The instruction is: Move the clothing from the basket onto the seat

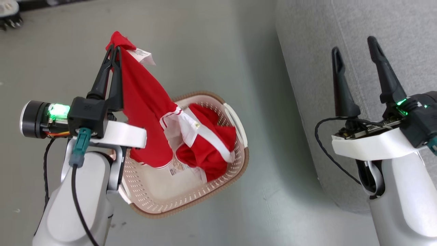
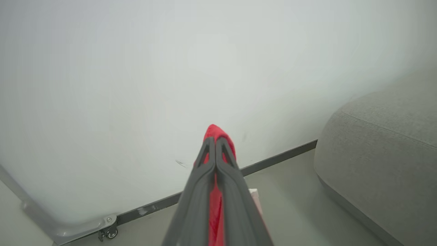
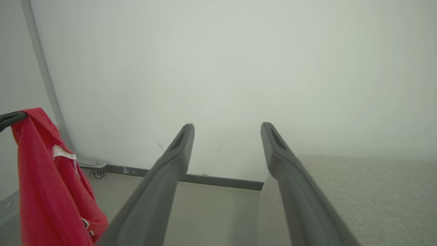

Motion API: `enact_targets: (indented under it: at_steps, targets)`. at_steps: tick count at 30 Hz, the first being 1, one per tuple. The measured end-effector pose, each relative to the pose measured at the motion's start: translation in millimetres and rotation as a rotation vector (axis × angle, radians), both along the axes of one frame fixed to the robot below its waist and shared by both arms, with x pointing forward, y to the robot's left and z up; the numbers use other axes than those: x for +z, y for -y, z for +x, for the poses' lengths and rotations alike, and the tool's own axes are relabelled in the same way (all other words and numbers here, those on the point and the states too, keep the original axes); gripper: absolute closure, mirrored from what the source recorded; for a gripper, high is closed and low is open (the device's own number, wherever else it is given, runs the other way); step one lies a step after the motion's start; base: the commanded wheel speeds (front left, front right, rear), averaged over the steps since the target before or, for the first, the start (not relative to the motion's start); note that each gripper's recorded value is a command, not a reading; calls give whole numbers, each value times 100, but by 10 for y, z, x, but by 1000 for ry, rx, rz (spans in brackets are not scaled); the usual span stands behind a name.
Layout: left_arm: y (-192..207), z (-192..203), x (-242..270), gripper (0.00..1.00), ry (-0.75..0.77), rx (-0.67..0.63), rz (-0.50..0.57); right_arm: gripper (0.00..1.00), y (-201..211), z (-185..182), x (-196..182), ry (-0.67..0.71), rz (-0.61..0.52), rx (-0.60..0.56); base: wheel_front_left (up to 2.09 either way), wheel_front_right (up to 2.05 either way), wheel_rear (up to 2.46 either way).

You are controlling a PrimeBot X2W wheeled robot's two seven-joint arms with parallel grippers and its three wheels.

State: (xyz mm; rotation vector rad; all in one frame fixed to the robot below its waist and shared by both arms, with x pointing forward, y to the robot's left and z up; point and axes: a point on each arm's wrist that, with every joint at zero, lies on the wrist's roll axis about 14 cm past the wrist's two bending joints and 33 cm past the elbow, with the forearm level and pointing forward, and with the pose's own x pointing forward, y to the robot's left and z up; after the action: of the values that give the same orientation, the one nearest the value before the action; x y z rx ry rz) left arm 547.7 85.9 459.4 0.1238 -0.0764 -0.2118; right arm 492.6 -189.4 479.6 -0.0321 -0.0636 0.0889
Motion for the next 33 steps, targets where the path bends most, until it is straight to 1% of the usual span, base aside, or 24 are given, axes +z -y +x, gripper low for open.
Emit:
enact_targets:
  at_steps: [4,7,17,22,25,33]
  targets:
    - [-37,-52,297,100,59,2,-31,0,-92,-52,92,14,-17,40,0,0,0]
    - [-55,-116,517,100,106,-2,-47,0,-195,-136,69,-3,-30,77,0,0,0]
    - [-97,-371,1057,100,216,-19,-70,0,-479,-322,288,33,-102,204,0,0,0]
    - [-89,-499,1309,100,264,-31,-86,0,-596,-498,260,13,-129,261,0,0,0]
    - [-99,-597,1402,100,280,-31,-95,0,-647,-599,253,5,-145,290,0,0,0]
    - [-122,-833,1595,100,310,-29,-118,0,-811,-771,433,39,-154,360,0,0,0]
